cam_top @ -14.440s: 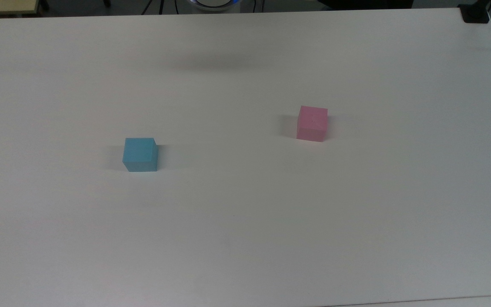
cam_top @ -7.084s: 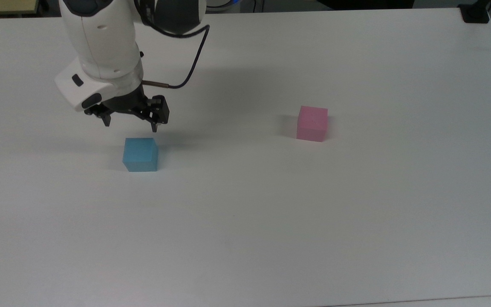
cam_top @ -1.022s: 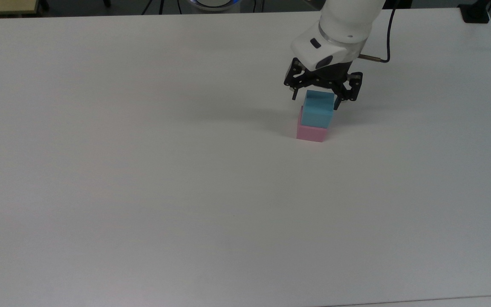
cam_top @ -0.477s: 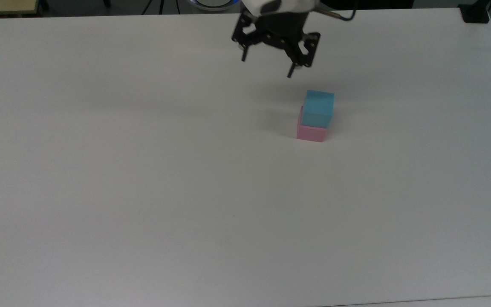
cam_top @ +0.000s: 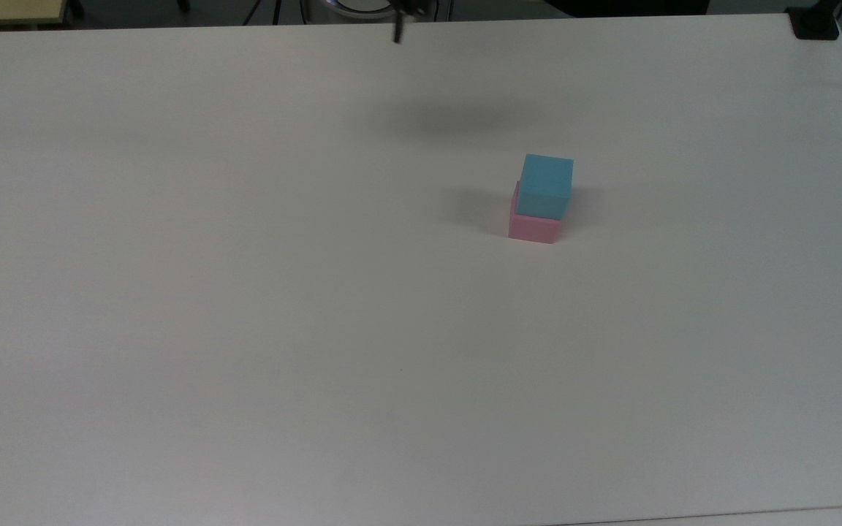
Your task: Put blue cube on pink cube
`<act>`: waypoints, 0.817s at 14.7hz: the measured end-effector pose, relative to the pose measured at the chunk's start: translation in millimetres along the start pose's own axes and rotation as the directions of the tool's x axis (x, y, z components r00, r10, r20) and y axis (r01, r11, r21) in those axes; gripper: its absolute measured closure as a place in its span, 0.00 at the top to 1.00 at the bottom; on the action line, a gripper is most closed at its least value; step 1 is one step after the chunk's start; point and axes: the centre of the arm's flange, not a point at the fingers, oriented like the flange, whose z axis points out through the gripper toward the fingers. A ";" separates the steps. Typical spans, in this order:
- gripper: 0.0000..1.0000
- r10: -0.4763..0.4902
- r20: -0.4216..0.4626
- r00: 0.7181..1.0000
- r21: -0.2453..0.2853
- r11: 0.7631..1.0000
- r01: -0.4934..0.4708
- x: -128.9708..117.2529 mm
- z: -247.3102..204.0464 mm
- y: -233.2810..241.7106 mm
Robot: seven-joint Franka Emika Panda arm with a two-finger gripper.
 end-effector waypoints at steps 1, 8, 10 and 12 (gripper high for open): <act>1.00 -0.023 0.005 1.000 0.001 1.000 0.023 -0.4 -4.4 20.3; 1.00 -0.140 0.014 0.990 0.005 0.990 0.140 2.4 -6.1 75.1; 1.00 -0.141 0.013 0.990 0.008 0.990 0.141 2.3 -5.8 74.0; 1.00 -0.138 -0.005 0.990 0.025 0.990 0.138 4.3 -7.3 73.4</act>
